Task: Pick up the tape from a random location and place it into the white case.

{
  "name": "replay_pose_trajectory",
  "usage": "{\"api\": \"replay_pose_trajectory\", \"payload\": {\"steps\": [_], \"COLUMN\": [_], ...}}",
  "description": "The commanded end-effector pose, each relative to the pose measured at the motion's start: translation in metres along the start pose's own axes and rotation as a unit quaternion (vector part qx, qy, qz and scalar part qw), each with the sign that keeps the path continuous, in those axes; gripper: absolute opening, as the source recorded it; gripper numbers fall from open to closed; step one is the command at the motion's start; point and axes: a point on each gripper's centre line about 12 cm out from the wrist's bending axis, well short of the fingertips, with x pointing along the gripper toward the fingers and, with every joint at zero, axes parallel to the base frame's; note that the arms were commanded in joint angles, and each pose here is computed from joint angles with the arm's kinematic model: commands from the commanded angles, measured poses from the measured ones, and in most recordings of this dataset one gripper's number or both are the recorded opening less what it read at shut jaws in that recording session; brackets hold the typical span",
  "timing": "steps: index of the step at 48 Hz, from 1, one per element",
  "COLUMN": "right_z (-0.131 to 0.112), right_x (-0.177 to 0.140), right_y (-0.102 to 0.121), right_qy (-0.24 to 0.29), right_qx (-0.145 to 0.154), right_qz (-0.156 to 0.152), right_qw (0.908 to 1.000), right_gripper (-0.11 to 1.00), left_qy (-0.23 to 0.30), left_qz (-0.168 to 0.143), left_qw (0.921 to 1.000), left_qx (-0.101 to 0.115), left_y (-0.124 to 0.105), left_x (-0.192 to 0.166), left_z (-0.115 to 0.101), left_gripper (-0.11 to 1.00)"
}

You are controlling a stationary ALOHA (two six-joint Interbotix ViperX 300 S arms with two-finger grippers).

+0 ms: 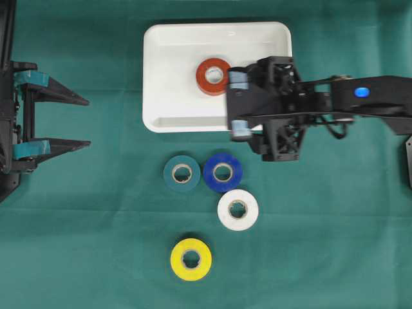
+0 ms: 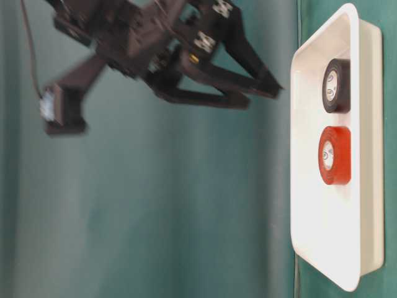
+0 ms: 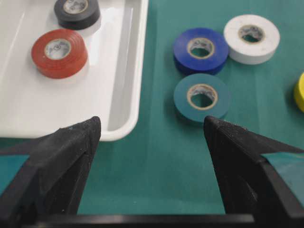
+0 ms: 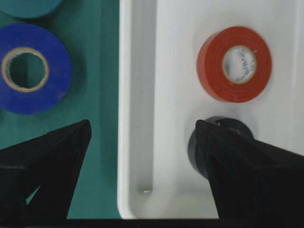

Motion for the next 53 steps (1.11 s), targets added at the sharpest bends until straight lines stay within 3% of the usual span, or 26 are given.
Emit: {"api": "replay_pose_trajectory", "payload": {"steps": [1, 11, 27, 42, 53], "right_z": [0.004, -0.016, -0.052, -0.091, -0.114], "right_x": [-0.026, -0.06, -0.108, -0.11, -0.091], "right_y": [-0.002, -0.003, -0.005, 0.001, 0.007], "right_qy": [-0.048, -0.113, -0.21, -0.26, -0.252], "right_qx": [0.006, 0.015, 0.03, 0.046, 0.068], "right_qz": [0.004, 0.014, 0.024, 0.041, 0.057], "right_qw": [0.9988, 0.9934, 0.9769, 0.9637, 0.9637], "right_gripper": [0.88, 0.88, 0.88, 0.88, 0.88], "left_qy": [-0.015, -0.015, -0.018, -0.019, -0.018], "left_qz": [0.0, 0.0, 0.0, 0.0, 0.0], "left_qw": [0.9999, 0.9999, 0.9998, 0.9998, 0.9998], "left_qx": [-0.002, -0.002, -0.002, -0.002, -0.002], "left_y": [0.0, 0.0, 0.0, 0.0, 0.0], "left_x": [-0.001, -0.002, -0.002, -0.003, -0.003], "left_z": [0.01, 0.01, 0.01, 0.011, 0.01], "left_gripper": [0.83, 0.83, 0.83, 0.83, 0.83]}}
